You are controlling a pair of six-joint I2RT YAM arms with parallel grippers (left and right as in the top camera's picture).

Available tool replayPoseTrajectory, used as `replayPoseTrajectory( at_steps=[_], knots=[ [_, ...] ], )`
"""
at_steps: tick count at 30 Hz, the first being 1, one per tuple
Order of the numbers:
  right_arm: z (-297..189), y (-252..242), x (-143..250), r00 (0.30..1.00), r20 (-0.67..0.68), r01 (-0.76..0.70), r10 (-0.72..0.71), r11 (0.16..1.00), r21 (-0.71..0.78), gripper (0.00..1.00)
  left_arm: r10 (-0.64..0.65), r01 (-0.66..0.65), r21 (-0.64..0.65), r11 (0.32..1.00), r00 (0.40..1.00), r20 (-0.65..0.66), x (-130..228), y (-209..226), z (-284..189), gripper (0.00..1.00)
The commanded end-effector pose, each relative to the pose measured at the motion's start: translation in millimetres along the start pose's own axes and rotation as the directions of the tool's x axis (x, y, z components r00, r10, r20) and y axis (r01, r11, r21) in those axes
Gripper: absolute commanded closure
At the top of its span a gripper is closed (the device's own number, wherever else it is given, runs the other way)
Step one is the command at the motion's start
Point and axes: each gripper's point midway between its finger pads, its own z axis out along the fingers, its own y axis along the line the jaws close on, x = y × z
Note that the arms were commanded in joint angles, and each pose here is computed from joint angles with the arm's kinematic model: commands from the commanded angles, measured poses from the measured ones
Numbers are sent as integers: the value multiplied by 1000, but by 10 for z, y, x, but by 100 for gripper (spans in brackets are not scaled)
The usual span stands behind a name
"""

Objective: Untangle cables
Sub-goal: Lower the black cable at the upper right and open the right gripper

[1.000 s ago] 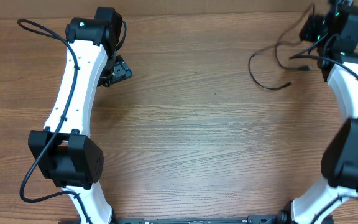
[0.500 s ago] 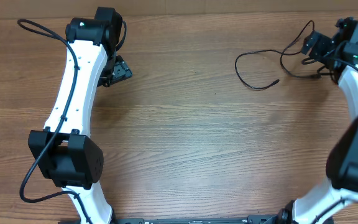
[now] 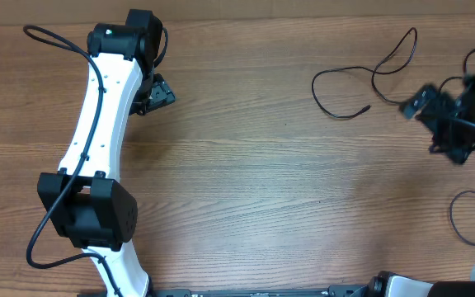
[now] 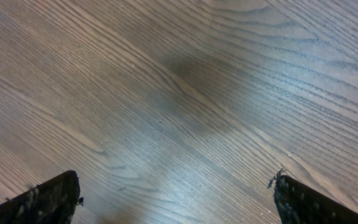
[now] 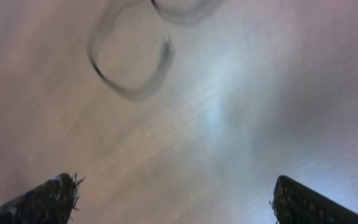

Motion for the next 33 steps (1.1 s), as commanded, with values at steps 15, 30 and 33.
replayPoseTrajectory(
  at_steps=[15,30,33],
  knots=[
    [-276,-12,921,950,-311,-46,43,999,-2,0,13,-13,1,1000,1000,-3,7,5,6,1],
    [-537,298,1339,952,-236,170,-196,977,-126,0,13,-13,1,1000,1000,-3,7,5,6,1],
    [-597,326,1429,958,-193,184,-214,970,-161,0,13,-13,1,1000,1000,-3,7,5,6,1]
  ],
)
